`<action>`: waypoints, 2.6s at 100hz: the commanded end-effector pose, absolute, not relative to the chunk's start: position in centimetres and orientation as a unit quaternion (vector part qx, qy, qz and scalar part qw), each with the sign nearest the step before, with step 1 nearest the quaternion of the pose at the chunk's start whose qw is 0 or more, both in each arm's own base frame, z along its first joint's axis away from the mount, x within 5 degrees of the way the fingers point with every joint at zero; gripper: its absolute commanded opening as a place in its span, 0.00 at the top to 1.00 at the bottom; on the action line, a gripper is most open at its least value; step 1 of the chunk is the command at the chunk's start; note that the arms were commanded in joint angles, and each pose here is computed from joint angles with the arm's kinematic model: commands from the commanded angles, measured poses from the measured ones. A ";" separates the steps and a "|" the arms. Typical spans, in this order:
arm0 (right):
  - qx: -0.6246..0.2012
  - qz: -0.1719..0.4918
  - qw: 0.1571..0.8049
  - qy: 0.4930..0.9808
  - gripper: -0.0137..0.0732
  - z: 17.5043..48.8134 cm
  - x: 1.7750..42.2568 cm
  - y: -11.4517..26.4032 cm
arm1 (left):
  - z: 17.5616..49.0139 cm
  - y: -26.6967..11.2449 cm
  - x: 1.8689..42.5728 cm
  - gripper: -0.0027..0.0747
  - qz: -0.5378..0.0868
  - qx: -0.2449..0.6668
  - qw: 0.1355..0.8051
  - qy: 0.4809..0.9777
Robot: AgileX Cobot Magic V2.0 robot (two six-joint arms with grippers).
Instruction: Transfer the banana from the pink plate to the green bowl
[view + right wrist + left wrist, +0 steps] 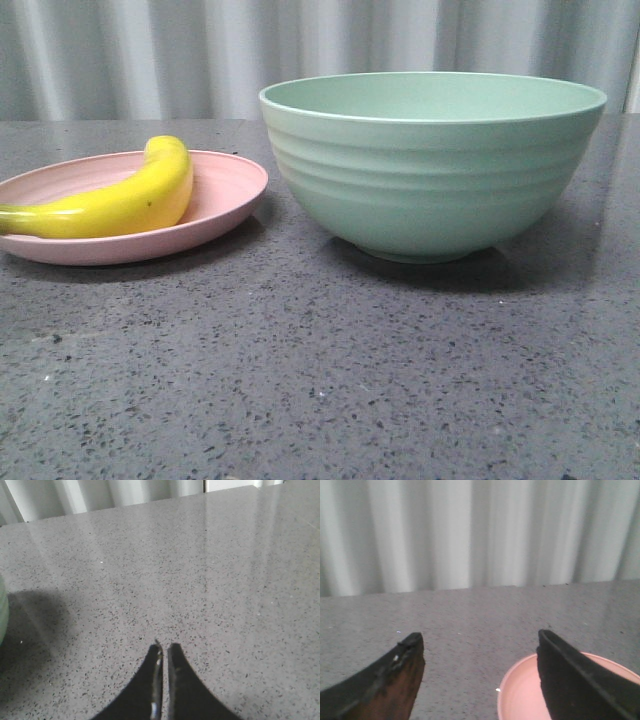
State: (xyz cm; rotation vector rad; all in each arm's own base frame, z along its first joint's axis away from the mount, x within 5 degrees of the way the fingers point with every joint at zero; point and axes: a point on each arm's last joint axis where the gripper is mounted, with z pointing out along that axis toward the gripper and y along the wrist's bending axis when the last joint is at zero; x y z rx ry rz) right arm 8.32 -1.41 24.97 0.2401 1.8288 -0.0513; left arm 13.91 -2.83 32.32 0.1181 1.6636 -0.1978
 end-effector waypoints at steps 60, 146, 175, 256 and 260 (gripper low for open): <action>0.100 -0.024 0.632 0.768 0.92 26.4 8.7 -1.5 | 28.6 -14.3 22.3 0.40 -0.162 0.211 0.457 0.849; 0.084 -0.020 0.613 0.786 0.92 26.3 8.6 -1.2 | 27.4 -15.4 23.9 0.78 -0.157 0.212 0.431 0.863; -0.021 -0.001 0.560 0.828 0.92 30.2 8.3 0.2 | 32.8 -16.3 20.9 0.78 -0.198 0.246 0.487 0.814; -0.039 0.339 0.451 0.824 0.46 37.7 18.3 10.9 | 35.1 -22.0 13.7 0.78 -0.308 0.366 0.488 0.730; -0.027 0.352 0.443 0.824 0.46 37.7 18.9 11.3 | 35.1 -22.0 13.7 0.78 -0.309 0.364 0.487 0.731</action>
